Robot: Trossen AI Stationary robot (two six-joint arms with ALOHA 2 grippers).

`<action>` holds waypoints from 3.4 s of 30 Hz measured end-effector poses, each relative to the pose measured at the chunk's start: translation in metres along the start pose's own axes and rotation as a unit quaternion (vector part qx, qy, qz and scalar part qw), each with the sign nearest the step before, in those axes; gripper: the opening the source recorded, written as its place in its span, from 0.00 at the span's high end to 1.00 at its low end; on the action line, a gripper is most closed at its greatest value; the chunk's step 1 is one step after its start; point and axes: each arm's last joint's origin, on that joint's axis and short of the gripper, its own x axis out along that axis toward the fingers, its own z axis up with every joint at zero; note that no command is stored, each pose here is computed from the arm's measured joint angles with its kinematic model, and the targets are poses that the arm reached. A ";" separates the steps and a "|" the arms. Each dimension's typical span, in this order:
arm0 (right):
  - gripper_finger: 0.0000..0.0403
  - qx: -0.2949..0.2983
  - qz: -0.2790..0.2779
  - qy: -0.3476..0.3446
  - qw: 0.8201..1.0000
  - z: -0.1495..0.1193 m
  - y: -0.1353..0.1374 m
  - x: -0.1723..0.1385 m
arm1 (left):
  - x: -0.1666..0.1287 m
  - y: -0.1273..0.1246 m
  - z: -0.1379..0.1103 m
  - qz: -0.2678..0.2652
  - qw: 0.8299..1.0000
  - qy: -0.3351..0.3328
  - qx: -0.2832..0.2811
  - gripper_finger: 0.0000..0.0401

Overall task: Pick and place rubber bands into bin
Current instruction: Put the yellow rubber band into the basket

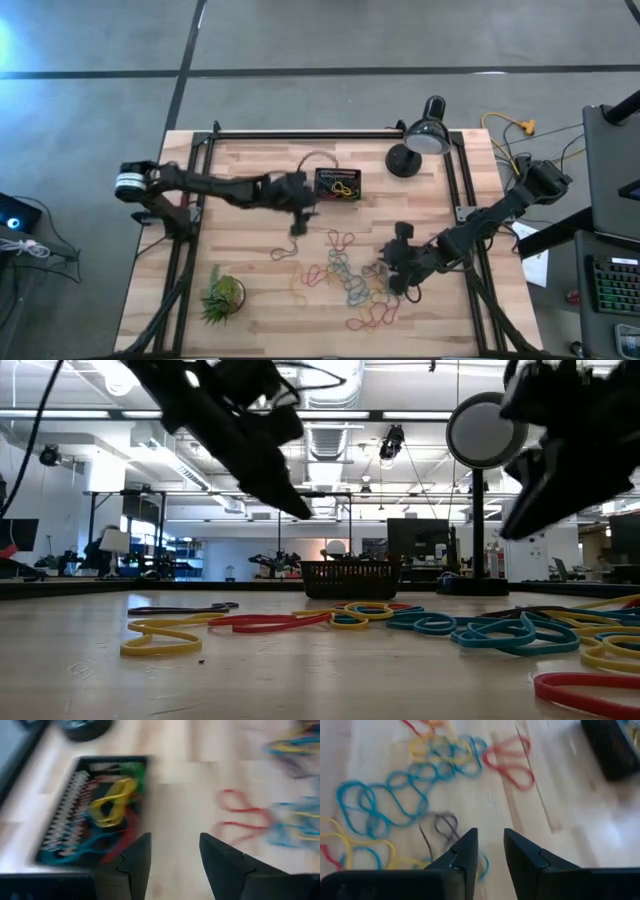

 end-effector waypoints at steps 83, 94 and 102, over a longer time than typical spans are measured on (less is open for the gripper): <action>0.98 -0.037 -0.214 -0.024 0.976 0.162 -0.129 0.010 | -0.041 -0.071 -0.036 -0.043 0.996 -0.057 0.058 0.62; 0.98 0.036 -0.152 -0.076 0.985 0.135 -0.171 0.046 | -0.040 -0.071 -0.039 -0.043 0.996 -0.052 0.063 0.62; 0.98 0.052 -0.134 -0.122 0.982 0.118 -0.176 0.058 | -0.040 -0.071 -0.039 -0.043 0.996 -0.053 0.063 0.62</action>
